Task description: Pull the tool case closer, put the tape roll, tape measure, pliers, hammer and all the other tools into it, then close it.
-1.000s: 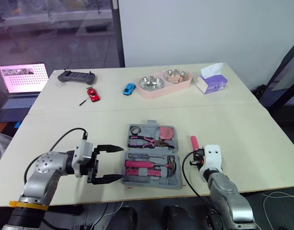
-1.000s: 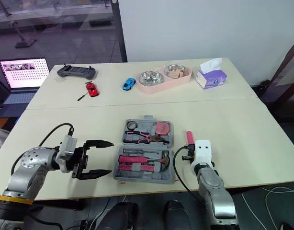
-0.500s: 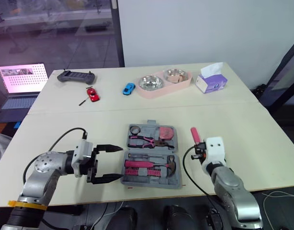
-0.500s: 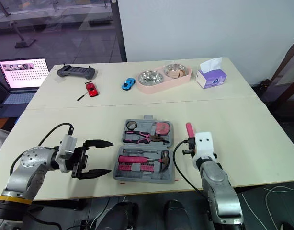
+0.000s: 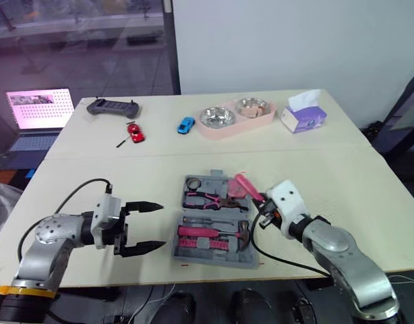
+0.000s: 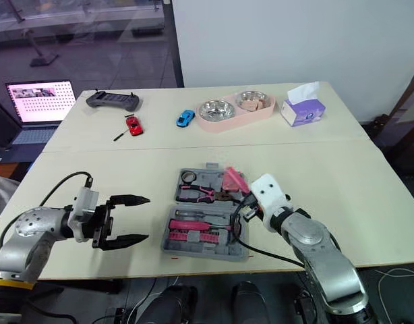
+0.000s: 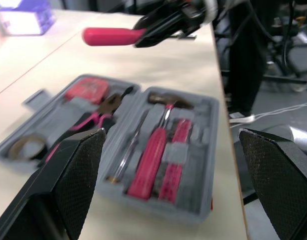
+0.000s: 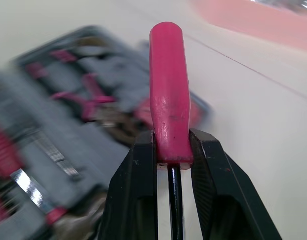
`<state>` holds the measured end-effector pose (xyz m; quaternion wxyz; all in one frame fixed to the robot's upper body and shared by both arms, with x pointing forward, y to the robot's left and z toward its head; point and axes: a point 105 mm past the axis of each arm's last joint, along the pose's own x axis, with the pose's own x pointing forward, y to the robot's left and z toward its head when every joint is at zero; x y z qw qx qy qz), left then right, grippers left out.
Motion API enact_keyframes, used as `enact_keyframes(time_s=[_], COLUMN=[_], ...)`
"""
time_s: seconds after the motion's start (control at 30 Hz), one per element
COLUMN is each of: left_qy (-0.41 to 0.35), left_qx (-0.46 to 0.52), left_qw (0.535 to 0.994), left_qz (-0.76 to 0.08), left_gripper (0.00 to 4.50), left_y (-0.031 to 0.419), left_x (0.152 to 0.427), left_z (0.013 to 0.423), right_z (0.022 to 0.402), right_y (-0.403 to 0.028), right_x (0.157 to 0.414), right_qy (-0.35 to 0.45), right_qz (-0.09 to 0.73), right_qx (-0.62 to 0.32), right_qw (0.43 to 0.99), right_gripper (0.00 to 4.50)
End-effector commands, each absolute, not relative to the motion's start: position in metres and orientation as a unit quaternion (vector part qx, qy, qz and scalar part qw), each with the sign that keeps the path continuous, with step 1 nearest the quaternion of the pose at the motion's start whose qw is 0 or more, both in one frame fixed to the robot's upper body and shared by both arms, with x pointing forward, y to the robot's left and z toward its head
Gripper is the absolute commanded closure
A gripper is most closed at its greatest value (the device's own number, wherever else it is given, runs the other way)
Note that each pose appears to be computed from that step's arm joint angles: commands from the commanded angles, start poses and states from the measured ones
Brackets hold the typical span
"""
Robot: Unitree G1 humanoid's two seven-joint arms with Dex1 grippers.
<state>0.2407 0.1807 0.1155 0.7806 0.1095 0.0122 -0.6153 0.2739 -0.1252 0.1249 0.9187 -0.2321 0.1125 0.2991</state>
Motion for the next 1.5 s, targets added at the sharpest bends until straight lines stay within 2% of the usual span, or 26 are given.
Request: enact_keyframes(time_s=[0.03,0.13,0.2,0.43,0.73,0.93,1.5], left_qy=[0.001,0.007,0.011,0.033,0.054,0.053,0.049], left_qx=[0.121,0.123,0.122,0.122,0.117,0.112,0.112], left_qw=[0.783,0.783,0.782,0.775,0.763,0.757,0.757], left_qz=[-0.61,-0.61,-0.611,-0.62,-0.634,-0.642,-0.642], left_gripper=[0.0,0.0,0.0,0.0,0.0,0.0,0.0], left_y=[0.186,0.189,0.192,0.199,0.204,0.198,0.193], left_x=[0.241,0.239,0.238,0.229,0.214,0.209,0.211], left_z=[0.125,0.125,0.124,0.119,0.113,0.111,0.114], right_z=[0.139,0.137,0.133,0.12,0.1,0.096,0.075], right_y=[-0.096,-0.072,-0.059,-0.044,-0.028,-0.023,-0.013], right_x=[0.259,0.249,0.243,0.233,0.225,0.218,0.22], right_qy=[0.108,0.151,0.178,0.232,0.291,0.304,0.322], right_qz=[0.381,0.444,0.475,0.502,0.501,0.521,0.497], right_qx=[-0.249,-0.261,-0.301,-0.358,-0.354,-0.39,-0.384], right_qw=[0.884,0.844,0.807,0.752,0.734,0.696,0.709], right_gripper=[4.11,4.11,4.11,4.11,4.11,4.11,4.11])
